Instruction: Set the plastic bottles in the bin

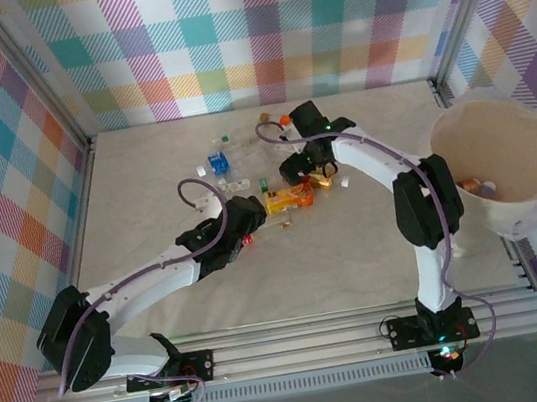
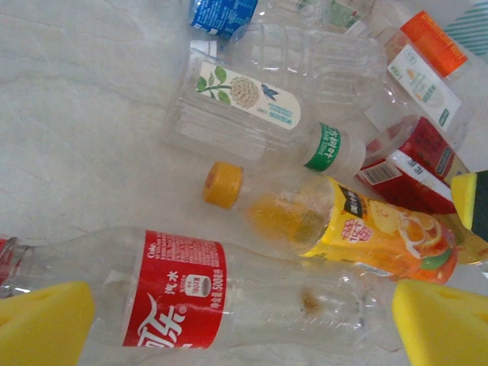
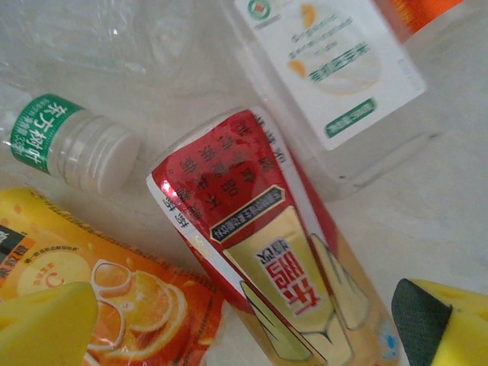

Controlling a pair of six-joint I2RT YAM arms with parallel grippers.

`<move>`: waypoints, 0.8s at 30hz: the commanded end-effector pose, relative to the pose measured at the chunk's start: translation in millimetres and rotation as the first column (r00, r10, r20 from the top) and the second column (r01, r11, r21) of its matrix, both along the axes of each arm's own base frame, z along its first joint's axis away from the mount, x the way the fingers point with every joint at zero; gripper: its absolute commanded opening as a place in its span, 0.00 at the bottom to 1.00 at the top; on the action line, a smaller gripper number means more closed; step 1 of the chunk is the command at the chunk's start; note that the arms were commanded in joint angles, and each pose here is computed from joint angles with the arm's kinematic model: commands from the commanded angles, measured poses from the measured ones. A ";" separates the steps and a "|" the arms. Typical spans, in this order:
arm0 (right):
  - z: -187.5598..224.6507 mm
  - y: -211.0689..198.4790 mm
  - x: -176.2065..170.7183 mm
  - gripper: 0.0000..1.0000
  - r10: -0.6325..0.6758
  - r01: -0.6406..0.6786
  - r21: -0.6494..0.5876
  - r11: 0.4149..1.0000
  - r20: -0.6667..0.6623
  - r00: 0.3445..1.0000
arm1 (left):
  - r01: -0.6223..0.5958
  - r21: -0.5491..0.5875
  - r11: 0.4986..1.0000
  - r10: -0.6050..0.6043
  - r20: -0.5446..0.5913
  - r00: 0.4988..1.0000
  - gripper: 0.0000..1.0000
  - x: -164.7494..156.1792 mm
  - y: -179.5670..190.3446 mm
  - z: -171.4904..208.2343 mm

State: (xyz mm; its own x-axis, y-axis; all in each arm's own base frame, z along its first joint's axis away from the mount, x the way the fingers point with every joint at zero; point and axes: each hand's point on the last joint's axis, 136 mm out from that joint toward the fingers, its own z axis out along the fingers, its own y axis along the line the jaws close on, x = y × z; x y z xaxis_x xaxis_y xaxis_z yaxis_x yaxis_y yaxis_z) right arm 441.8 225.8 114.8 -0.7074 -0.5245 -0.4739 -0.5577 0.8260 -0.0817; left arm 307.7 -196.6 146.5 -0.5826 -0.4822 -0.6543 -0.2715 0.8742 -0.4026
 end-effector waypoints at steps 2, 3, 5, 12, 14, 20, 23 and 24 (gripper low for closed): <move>-8.4 3.1 3.2 1.00 0.007 -0.004 0.035 0.999 -0.074 0.997 | -0.066 0.018 0.998 0.066 -0.002 0.998 1.00 -4.7 18.6 1.7; -14.1 2.4 3.7 1.00 0.010 -0.007 0.034 0.999 -0.094 0.996 | -0.069 0.015 0.997 0.070 -0.005 0.998 1.00 -5.3 19.1 0.7; -22.2 0.4 8.8 1.00 -0.002 0.005 0.027 1.000 -0.111 0.994 | -0.070 0.014 0.997 0.071 -0.010 0.997 1.00 -6.1 19.4 -0.8; -46.7 1.9 19.8 0.94 -0.002 0.003 0.007 1.000 -0.158 0.987 | -0.029 -0.005 1.000 0.029 -0.027 0.999 1.00 -2.1 5.4 -5.8; -55.0 3.2 19.3 0.94 0.009 -0.008 0.005 1.000 -0.174 0.985 | -0.026 -0.002 1.000 0.026 -0.035 0.999 1.00 -0.5 2.9 -7.6; -70.7 4.3 22.2 0.93 0.005 -0.006 -0.007 1.000 -0.197 0.980 | 0.005 0.002 1.000 -0.004 -0.065 0.998 1.00 4.6 -10.7 -13.8; -73.7 3.1 24.0 0.92 -0.005 0.002 -0.013 1.000 -0.195 0.981 | 0.013 -0.004 1.000 -0.013 -0.075 0.997 1.00 6.7 -15.7 -16.1; -73.2 3.4 24.6 0.91 -0.007 0.004 -0.014 1.000 -0.190 0.982 | 0.017 -0.006 1.000 -0.017 -0.078 0.997 1.00 7.0 -17.4 -17.1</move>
